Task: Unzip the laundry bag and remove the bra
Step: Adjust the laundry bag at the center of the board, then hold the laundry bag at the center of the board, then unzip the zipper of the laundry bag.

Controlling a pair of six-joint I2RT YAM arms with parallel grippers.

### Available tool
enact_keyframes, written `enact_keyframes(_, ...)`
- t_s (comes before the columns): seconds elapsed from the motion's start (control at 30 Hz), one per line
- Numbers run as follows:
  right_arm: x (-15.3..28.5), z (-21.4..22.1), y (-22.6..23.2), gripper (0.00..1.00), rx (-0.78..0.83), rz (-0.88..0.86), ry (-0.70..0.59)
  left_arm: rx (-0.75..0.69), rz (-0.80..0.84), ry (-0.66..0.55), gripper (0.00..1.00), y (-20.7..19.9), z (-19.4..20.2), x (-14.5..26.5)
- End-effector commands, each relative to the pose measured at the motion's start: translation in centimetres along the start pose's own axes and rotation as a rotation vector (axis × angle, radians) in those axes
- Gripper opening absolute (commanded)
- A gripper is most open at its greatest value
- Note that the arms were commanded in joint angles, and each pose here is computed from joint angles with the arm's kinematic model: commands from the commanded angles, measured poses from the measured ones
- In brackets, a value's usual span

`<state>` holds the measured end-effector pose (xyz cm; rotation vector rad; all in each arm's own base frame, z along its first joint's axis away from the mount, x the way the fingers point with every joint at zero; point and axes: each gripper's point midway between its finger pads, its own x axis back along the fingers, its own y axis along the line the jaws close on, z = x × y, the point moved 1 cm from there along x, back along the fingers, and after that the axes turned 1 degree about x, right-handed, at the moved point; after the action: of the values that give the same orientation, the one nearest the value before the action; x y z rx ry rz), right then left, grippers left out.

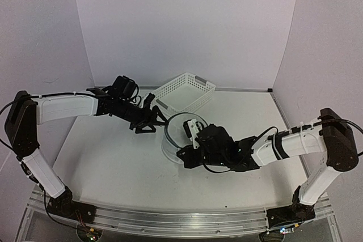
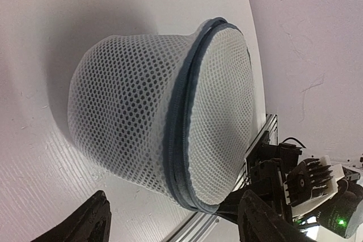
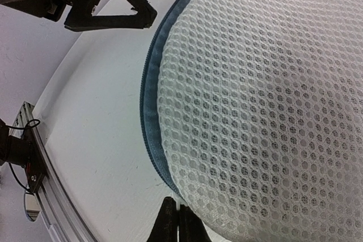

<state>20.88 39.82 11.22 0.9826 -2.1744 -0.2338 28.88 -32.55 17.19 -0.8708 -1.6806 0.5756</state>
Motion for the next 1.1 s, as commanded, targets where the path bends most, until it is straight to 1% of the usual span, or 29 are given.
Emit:
enact_keyframes(0.0,0.4,-1.9,1.9,0.0,0.016,-0.052,-0.061,-0.041,0.085,0.0,0.77,-2.7,-0.9,-0.7)
enact_keyframes(0.2,0.8,-1.8,1.8,0.0,0.02,-0.045,-0.066,-0.031,0.075,0.028,0.76,-2.2,-1.1,-2.4)
enact_keyframes(0.27,0.9,-1.8,1.8,0.0,0.021,-0.042,-0.069,-0.023,0.067,0.041,0.74,-1.7,-1.0,-3.0)
enact_keyframes(0.3,1.0,-1.8,1.8,0.0,0.022,-0.042,-0.07,-0.021,0.063,0.044,0.7,-1.5,-0.9,-3.2)
enact_keyframes(0.33,1.0,-1.8,1.8,0.0,0.023,-0.041,-0.069,-0.021,0.063,0.046,0.65,-1.5,-0.9,-3.4)
enact_keyframes(0.4,1.1,-1.7,1.7,0.0,0.025,-0.038,-0.069,-0.022,0.065,0.053,0.5,-1.5,-0.9,-3.6)
enact_keyframes(0.47,1.2,-1.6,1.6,0.0,0.024,-0.035,-0.068,-0.025,0.068,0.057,0.39,-1.6,-0.8,-3.7)
enact_keyframes(0.5,1.2,-1.4,1.5,0.0,0.024,-0.033,-0.066,-0.026,0.067,0.057,0.31,-1.6,-0.8,-3.8)
enact_keyframes(0.6,1.3,-1.2,1.3,0.0,0.021,-0.026,-0.064,-0.025,0.063,0.057,0.12,-1.5,-0.7,-3.8)
enact_keyframes(0.63,1.3,-1.1,1.1,0.0,0.018,-0.023,-0.06,-0.024,0.059,0.055,0.04,-1.4,-0.7,-3.8)
enact_keyframes(0.67,1.3,-0.9,1.0,0.0,0.016,-0.02,-0.057,-0.023,0.054,0.053,0.0,-1.3,-0.7,-3.8)
enact_keyframes(0.83,1.8,-0.2,-0.1,0.0,0.001,0.012,-0.055,-0.02,0.042,0.046,0.0,-1.0,-0.5,-3.6)
enact_keyframes(1.07,3.2,0.1,-2.2,0.0,0.004,0.107,-0.072,-0.023,0.032,0.03,0.0,-1.0,-0.3,-3.0)
